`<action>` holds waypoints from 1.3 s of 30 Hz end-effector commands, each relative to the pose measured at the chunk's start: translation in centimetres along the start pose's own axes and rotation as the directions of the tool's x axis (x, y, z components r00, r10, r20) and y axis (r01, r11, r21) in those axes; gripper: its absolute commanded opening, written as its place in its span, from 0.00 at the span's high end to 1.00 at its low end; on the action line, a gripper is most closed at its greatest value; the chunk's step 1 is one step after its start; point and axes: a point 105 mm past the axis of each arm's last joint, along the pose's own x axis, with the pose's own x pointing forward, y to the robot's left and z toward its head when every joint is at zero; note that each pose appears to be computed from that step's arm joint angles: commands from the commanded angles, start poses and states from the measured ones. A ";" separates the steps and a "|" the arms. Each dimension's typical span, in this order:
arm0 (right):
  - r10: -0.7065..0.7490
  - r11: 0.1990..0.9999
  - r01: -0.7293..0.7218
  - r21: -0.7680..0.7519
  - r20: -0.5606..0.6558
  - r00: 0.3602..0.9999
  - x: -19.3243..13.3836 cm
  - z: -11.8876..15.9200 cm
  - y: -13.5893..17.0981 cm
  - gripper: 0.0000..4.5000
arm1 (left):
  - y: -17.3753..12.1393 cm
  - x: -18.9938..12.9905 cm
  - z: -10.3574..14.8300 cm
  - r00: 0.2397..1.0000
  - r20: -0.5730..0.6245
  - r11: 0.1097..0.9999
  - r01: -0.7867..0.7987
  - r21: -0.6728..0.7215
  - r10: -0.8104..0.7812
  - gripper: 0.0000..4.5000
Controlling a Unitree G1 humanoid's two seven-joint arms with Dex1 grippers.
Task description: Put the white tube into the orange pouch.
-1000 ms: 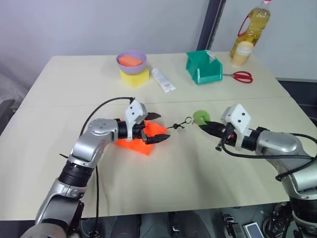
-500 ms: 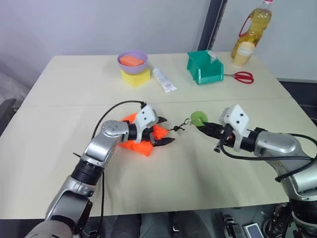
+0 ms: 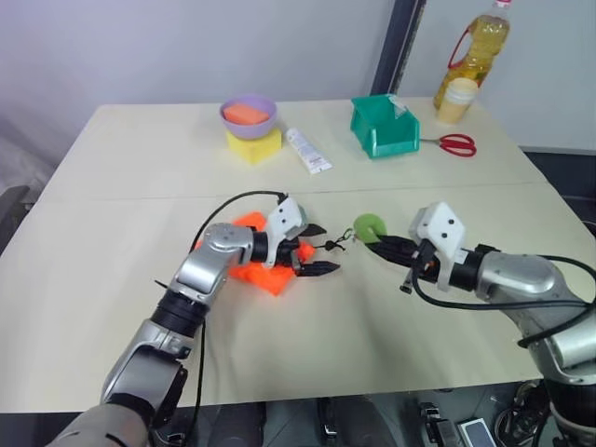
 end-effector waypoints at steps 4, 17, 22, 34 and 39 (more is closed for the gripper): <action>0.006 0.999 -0.005 -0.049 0.023 1.000 -0.2 1.0 0.3 1.00 | 0.2 -0.5 1.4 0.999 0.043 1.000 0.008 0.005 -0.008 0.30; 0.005 0.999 -0.004 -0.052 0.026 1.000 -0.1 1.1 0.2 1.00 | 0.4 -0.9 1.4 0.999 0.037 1.000 0.012 0.001 -0.012 0.30; 0.006 0.998 -0.004 -0.055 0.026 1.000 -0.1 1.1 0.2 1.00 | 0.4 -0.9 1.3 0.999 0.036 1.000 0.013 -0.001 -0.013 0.30; 0.013 0.998 -0.012 -0.061 0.030 0.999 -0.1 1.4 0.3 1.00 | 0.3 -0.7 1.4 0.999 0.044 1.000 0.020 0.005 -0.020 0.42; 0.015 0.998 -0.013 -0.060 0.030 0.999 -0.1 1.4 0.4 1.00 | 0.1 -0.9 1.6 0.998 0.059 0.999 0.033 -0.006 -0.033 0.94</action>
